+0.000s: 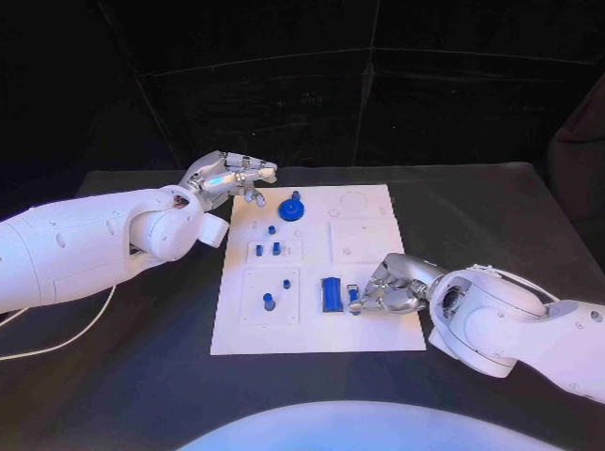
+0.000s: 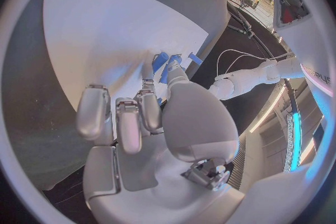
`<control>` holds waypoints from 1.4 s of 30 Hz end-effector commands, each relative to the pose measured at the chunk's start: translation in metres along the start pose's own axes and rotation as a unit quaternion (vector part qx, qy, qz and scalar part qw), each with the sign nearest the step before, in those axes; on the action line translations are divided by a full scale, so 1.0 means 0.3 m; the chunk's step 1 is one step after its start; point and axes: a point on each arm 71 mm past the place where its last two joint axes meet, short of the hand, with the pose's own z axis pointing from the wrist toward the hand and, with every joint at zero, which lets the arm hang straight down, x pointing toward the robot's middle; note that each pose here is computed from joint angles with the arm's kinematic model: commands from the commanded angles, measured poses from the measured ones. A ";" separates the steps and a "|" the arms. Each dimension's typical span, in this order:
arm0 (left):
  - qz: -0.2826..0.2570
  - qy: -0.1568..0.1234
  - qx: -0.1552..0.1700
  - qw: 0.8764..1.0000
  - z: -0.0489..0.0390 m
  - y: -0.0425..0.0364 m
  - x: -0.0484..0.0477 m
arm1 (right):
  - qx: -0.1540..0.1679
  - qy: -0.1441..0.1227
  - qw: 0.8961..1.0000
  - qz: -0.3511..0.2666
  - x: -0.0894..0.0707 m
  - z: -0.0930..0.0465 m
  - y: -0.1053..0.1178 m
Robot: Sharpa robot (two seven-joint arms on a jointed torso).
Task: Assemble the parts on the task board
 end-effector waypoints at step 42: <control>-0.001 0.000 0.000 1.000 0.001 -0.003 0.000 | 0.015 -0.003 1.000 0.003 -0.003 0.032 -0.014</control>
